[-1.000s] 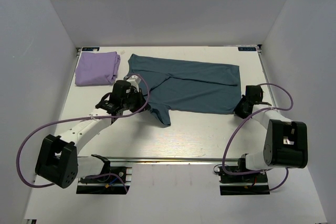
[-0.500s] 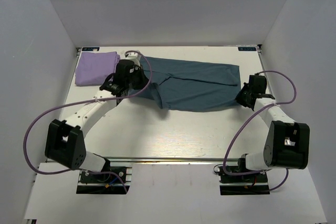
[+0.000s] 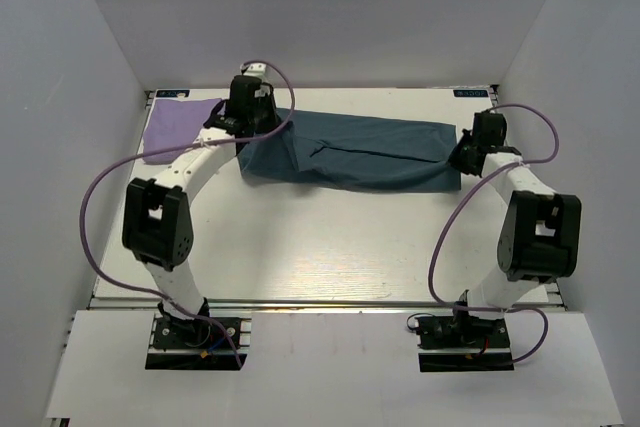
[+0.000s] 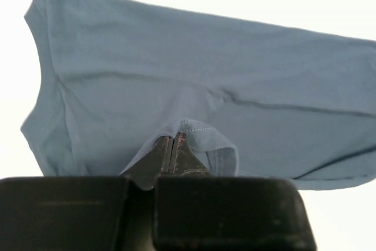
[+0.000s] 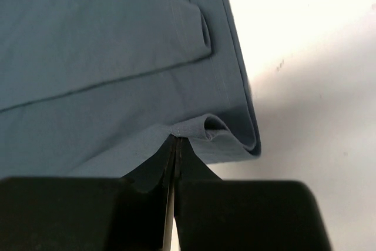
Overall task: Fold and stack the t-shirts
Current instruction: Fold the other side of the tshirt into a rectangle
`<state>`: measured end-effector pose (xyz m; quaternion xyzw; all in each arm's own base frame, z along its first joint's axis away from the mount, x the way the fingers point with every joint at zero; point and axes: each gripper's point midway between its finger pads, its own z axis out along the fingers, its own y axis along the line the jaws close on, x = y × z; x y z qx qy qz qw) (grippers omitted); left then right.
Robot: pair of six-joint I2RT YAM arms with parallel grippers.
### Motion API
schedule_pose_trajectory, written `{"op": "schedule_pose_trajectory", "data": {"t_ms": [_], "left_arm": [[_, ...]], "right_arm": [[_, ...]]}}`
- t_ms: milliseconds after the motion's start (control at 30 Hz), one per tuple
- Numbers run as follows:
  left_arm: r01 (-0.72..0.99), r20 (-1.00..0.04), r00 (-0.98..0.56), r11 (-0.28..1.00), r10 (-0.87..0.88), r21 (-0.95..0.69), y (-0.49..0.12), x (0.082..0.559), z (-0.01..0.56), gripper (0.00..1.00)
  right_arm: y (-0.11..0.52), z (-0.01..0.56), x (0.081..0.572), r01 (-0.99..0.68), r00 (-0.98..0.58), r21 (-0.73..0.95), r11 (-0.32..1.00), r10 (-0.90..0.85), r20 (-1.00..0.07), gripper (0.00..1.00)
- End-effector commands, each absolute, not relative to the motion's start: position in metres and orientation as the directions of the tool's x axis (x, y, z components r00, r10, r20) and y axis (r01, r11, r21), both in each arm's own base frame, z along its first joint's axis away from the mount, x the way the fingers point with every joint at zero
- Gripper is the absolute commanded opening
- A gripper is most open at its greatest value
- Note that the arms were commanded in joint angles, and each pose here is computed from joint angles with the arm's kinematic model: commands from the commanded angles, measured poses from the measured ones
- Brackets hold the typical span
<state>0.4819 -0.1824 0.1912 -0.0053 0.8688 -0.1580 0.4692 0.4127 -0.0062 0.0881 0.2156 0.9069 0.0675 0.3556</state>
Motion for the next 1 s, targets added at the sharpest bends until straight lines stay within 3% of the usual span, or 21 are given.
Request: {"op": "schedule_pose_trajectory", "data": {"t_ms": [0, 167, 200, 333, 400, 433, 467, 500, 533, 733, 800, 833, 867, 967], "left_arm": [[0.159, -0.832, -0.538, 0.953, -0.136, -0.258, -0.177, 0.505, 0.205, 0.00], [0.196, -0.823, -0.552, 0.940, -0.130, -0.279, -0.187, 0.541, 0.195, 0.00], [0.196, -0.799, -0.592, 0.942, -0.109, -0.273, -0.190, 0.547, 0.171, 0.00], [0.199, -0.803, -0.583, 0.937, -0.123, -0.288, -0.191, 0.582, 0.180, 0.00], [0.183, -0.771, -0.626, 0.939, -0.117, -0.291, -0.190, 0.596, 0.145, 0.01], [0.177, -0.787, -0.601, 0.937, -0.139, -0.301, -0.187, 0.610, 0.156, 0.19], [0.153, -0.774, -0.614, 0.939, -0.153, -0.307, -0.179, 0.615, 0.148, 0.50], [0.137, -0.756, -0.634, 0.939, -0.161, -0.315, -0.181, 0.621, 0.127, 0.95], [0.126, -0.759, -0.624, 0.934, -0.188, -0.334, -0.176, 0.629, 0.133, 1.00], [0.130, -0.762, -0.606, 0.917, -0.228, -0.378, -0.161, 0.624, 0.148, 1.00], [0.132, -0.753, -0.618, 0.915, -0.225, -0.382, -0.161, 0.612, 0.146, 1.00], [0.133, -0.754, -0.616, 0.915, -0.226, -0.382, -0.160, 0.607, 0.149, 1.00], [0.151, -0.752, -0.620, 0.907, -0.223, -0.393, -0.162, 0.596, 0.154, 1.00], [0.205, -0.756, -0.628, 0.898, -0.183, -0.388, -0.169, 0.575, 0.155, 1.00]], "right_arm": [[-0.010, 0.111, 0.440, 0.299, -0.627, 0.269, 0.915, 0.402, -0.668, 0.00], [-0.013, 0.103, 0.466, 0.271, -0.651, 0.234, 0.934, 0.357, -0.670, 0.00], [-0.014, 0.101, 0.472, 0.271, -0.657, 0.228, 0.935, 0.353, -0.666, 0.00], [-0.017, 0.090, 0.494, 0.279, -0.673, 0.218, 0.935, 0.352, -0.651, 0.00], [-0.021, 0.081, 0.501, 0.296, -0.673, 0.207, 0.932, 0.358, -0.647, 0.00], [-0.022, 0.087, 0.513, 0.295, -0.657, 0.209, 0.932, 0.357, -0.664, 0.00], [-0.023, 0.084, 0.515, 0.300, -0.664, 0.206, 0.931, 0.360, -0.656, 0.02], [-0.022, 0.086, 0.524, 0.291, -0.663, 0.213, 0.933, 0.357, -0.658, 0.21], [-0.021, 0.087, 0.532, 0.275, -0.666, 0.207, 0.939, 0.342, -0.663, 0.39], [-0.010, 0.116, 0.537, 0.200, -0.639, 0.239, 0.950, 0.311, -0.703, 0.64], [-0.001, 0.132, 0.530, 0.150, -0.620, 0.271, 0.951, 0.303, -0.724, 0.79], [0.001, 0.128, 0.523, 0.145, -0.629, 0.277, 0.950, 0.304, -0.715, 0.80], [0.007, 0.137, 0.518, 0.115, -0.616, 0.290, 0.950, 0.297, -0.730, 0.88], [0.020, 0.133, 0.502, 0.067, -0.636, 0.317, 0.946, 0.285, -0.717, 0.90]]}}
